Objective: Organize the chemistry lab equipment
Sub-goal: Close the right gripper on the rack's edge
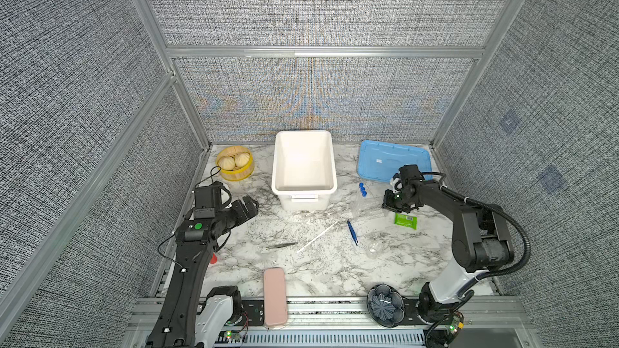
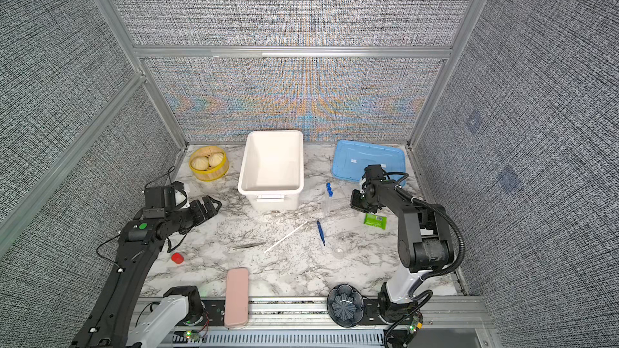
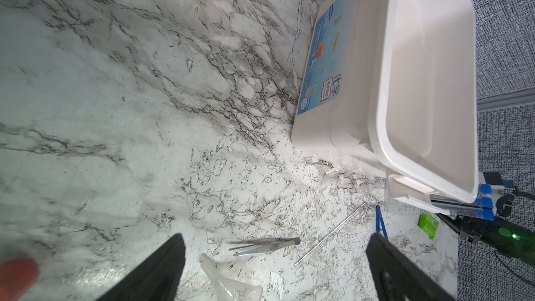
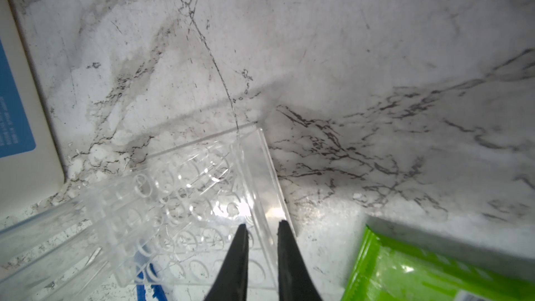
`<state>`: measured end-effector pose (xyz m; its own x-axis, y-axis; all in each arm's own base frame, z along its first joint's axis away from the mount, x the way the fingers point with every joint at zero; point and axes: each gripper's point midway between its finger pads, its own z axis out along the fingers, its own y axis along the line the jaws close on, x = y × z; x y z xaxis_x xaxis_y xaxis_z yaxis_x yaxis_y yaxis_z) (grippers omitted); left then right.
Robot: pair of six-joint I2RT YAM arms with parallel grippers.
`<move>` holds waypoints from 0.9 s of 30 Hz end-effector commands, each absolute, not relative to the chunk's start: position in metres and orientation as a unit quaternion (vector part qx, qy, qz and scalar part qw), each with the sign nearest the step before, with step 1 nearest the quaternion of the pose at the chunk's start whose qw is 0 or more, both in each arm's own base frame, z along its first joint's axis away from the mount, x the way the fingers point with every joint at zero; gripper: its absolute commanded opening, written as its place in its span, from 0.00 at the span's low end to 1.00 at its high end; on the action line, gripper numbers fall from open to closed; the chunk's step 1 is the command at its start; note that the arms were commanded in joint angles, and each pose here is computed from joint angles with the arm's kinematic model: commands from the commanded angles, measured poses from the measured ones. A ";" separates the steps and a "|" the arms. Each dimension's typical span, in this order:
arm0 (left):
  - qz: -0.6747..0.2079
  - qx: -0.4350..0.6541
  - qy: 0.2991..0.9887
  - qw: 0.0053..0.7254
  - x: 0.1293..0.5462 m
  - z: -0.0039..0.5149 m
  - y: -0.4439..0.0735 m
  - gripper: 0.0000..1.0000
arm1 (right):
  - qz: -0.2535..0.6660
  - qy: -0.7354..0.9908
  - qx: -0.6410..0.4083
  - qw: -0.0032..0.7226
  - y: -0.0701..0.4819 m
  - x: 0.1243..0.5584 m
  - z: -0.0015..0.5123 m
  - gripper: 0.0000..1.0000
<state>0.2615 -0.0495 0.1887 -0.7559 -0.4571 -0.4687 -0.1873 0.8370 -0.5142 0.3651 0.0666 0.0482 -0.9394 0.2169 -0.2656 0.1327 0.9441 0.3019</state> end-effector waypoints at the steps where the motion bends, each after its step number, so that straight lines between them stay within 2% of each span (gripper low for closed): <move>1: -0.220 -0.170 0.911 0.304 0.258 0.191 -0.049 0.99 | 0.131 0.976 0.102 0.144 0.064 0.361 0.048 0.15; 19: -0.212 -0.173 0.909 0.315 0.250 0.189 -0.046 0.99 | 0.148 0.963 0.157 0.163 0.069 0.367 0.046 0.12; 23: -0.222 -0.177 0.909 0.304 0.246 0.188 -0.049 0.99 | 0.154 0.961 0.167 0.160 0.070 0.356 0.038 0.12; 27: -0.241 -0.172 0.907 0.299 0.245 0.183 -0.055 0.99 | 0.158 0.957 0.170 0.174 0.070 0.355 0.044 0.15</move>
